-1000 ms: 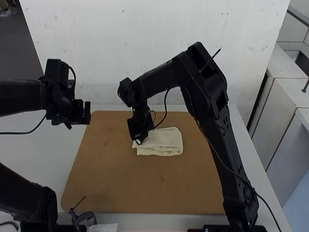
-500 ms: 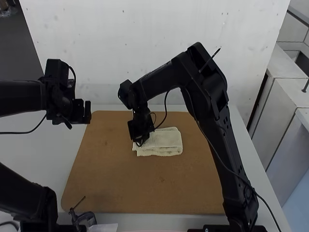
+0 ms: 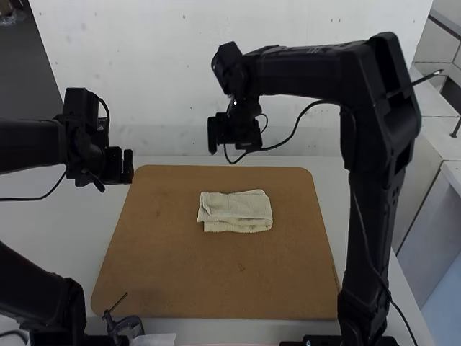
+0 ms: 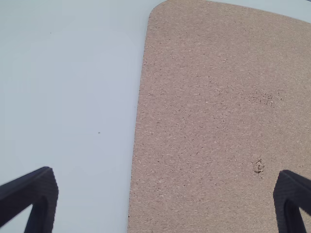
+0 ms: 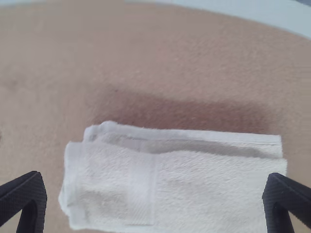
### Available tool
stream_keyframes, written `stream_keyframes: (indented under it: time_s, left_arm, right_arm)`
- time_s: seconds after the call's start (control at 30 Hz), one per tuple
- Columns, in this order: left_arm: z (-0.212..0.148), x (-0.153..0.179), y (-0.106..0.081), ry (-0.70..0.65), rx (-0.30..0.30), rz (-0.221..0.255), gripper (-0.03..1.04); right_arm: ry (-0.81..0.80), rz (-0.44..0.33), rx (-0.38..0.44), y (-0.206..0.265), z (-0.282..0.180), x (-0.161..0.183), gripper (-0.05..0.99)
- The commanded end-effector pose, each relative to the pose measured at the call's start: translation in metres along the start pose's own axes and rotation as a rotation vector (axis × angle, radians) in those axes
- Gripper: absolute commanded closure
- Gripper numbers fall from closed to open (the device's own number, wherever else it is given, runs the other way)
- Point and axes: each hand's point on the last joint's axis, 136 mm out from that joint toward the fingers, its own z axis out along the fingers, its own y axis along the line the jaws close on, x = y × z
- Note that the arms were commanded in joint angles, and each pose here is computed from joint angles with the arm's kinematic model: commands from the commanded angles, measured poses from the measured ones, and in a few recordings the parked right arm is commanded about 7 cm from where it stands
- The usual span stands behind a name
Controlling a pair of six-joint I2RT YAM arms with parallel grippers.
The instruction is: Fold the towel.
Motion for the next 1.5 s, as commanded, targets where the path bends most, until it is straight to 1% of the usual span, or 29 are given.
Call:
stream_keyframes:
  time_s: [0.0,0.13,0.23,0.37,0.47,0.57,0.93,1.07,1.2,1.37,1.47]
  left_arm:
    - [-0.021,-0.021,-0.005,-0.094,0.027,0.010,0.01]
    - [-0.030,-0.023,-0.009,-0.120,0.037,0.014,0.01]
    - [-0.036,-0.020,-0.013,-0.122,0.046,0.019,0.01]
    - [-0.046,-0.022,-0.015,-0.150,0.050,0.016,0.01]
    - [-0.051,-0.021,-0.014,-0.165,0.044,0.014,0.02]
    - [-0.050,-0.015,-0.013,-0.158,0.043,0.011,0.02]
    - [-0.060,-0.011,-0.011,-0.196,0.035,0.009,0.02]
    - [-0.065,-0.007,-0.013,-0.221,0.041,0.012,0.02]
    - [-0.069,-0.006,-0.008,-0.240,0.021,-0.003,0.02]
    - [-0.082,-0.006,-0.013,-0.301,0.041,0.010,0.02]
    - [-0.093,-0.007,-0.019,-0.346,0.070,0.020,0.02]
  right_arm:
    - [-0.022,0.079,0.034,-0.052,-0.001,0.004,-0.03]
    - [-0.099,0.147,0.057,-0.098,-0.019,0.009,-0.03]
    - [-0.194,0.173,0.062,-0.123,-0.038,0.011,-0.03]
    - [-0.276,0.191,0.084,-0.151,-0.062,0.024,-0.03]
    - [-0.352,0.188,0.086,-0.162,-0.080,0.032,-0.02]
    - [-0.415,0.211,0.095,-0.172,-0.095,0.041,-0.02]
    - [-0.658,0.300,0.204,-0.222,-0.143,0.083,-0.02]
    - [-0.729,0.320,0.240,-0.234,-0.152,0.100,-0.02]
    - [-0.785,0.336,0.273,-0.244,-0.156,0.114,-0.02]
    - [-0.839,0.316,0.281,-0.244,-0.159,0.123,-0.02]
    - [-0.855,0.319,0.291,-0.246,-0.159,0.127,-0.02]
